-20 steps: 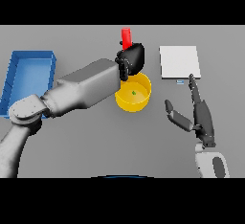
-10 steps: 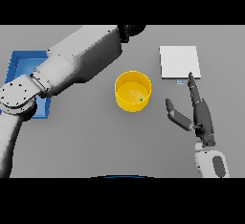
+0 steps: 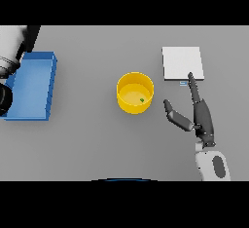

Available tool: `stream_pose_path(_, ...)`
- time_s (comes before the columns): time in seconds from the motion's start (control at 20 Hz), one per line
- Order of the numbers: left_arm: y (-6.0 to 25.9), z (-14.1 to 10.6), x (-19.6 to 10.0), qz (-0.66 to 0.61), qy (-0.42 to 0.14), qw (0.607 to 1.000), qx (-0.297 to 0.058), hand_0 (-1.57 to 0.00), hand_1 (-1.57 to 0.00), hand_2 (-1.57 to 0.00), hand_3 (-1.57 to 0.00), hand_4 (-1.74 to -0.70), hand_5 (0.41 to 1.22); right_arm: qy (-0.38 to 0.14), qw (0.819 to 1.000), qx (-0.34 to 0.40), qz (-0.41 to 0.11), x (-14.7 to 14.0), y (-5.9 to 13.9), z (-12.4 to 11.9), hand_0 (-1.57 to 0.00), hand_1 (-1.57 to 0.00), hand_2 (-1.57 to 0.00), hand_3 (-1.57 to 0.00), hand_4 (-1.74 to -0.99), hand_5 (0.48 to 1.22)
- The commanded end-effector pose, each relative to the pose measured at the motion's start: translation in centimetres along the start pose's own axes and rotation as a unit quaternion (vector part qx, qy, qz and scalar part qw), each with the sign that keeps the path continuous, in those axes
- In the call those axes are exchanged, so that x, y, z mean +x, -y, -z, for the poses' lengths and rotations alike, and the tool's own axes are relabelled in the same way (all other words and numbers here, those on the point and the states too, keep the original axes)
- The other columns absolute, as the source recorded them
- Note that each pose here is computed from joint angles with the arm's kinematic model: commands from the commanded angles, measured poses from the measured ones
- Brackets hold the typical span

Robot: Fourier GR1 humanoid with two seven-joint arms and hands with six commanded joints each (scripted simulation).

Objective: Pick up the red beaker and tilt it to pour out 1 green nut into yellow bowl. Pick up the yellow bowl and place it on the metallic measuring scale.

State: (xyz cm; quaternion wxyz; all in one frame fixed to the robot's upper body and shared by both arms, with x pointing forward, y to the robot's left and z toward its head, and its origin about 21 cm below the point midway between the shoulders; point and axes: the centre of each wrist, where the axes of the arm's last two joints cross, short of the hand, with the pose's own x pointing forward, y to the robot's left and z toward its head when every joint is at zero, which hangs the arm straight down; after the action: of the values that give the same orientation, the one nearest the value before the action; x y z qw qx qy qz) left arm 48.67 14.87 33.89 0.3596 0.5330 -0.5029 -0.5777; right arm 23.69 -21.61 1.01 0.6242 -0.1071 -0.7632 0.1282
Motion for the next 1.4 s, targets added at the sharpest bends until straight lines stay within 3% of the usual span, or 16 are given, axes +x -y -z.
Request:
stream_pose_path(0.0, 0.5, -0.2, -1.9, -0.047, -0.028, 0.998, 0.007, -1.57, -1.57, -1.57, -1.39, -1.74, 1.221, 0.006, 1.000, 0.003, 0.016, 0.2, 0.0, 0.3, 0.00, 0.00, 0.00, 0.00, -1.129, 0.625)
stream_pose_path(0.15, 3.7, -1.4, -7.8, -0.198, -0.104, 0.975, 0.009, -1.57, -1.57, -1.57, -1.48, -1.74, 1.221, 0.014, 0.999, 0.013, 0.050, 0.1, -0.1, 0.3, 0.00, 0.00, 0.00, 0.00, -1.083, 0.625)
stream_pose_path(0.25, 7.0, -2.2, -10.1, -0.261, -0.163, 0.951, 0.009, -1.57, -1.57, -1.57, -1.51, -1.74, 1.221, 0.011, 0.999, 0.019, 0.046, 0.1, 0.2, 0.1, 0.00, 0.00, 0.00, 0.00, -1.092, 0.637)
stream_pose_path(0.55, 14.1, -4.8, -13.9, -0.391, -0.328, 0.860, 0.003, -1.57, -1.57, -1.57, -1.56, -1.74, 1.221, 0.013, 0.998, 0.032, 0.049, -0.1, 0.5, 0.4, 0.00, 0.00, 0.00, 0.00, -1.165, 0.672)
stream_pose_path(0.85, 20.8, -7.0, -14.1, -0.474, -0.382, 0.793, -0.019, -1.57, -1.57, -1.57, -1.37, -1.74, 1.221, 0.014, 0.999, 0.037, 0.034, -0.1, 0.5, 0.1, 0.00, 0.00, 0.00, 0.00, -1.194, 0.703)
stream_pose_path(1.1, 24.5, -8.9, -13.5, -0.511, -0.413, 0.754, -0.023, -1.57, -1.57, -1.57, -1.39, -1.74, 1.221, 0.012, 0.999, 0.033, 0.025, -0.6, 0.7, 0.1, 0.00, 0.00, 0.00, 0.00, -1.202, 0.699)
stream_pose_path(1.3, 26.4, -11.0, -11.2, -0.526, -0.426, 0.735, -0.045, -1.57, -1.57, -1.57, -1.38, -1.74, 1.221, 0.008, 0.999, 0.033, 0.030, -0.3, 0.6, 0.5, 0.00, 0.00, 0.00, 0.00, -1.186, 0.687)
stream_pose_path(1.35, 27.0, -12.1, -10.7, -0.528, -0.430, 0.731, -0.054, -1.57, -1.57, -1.57, -1.39, -1.74, 1.150, 0.010, 0.999, 0.036, 0.034, -0.3, 0.4, 0.5, 0.00, 0.00, 0.00, 0.00, -1.177, 0.686)
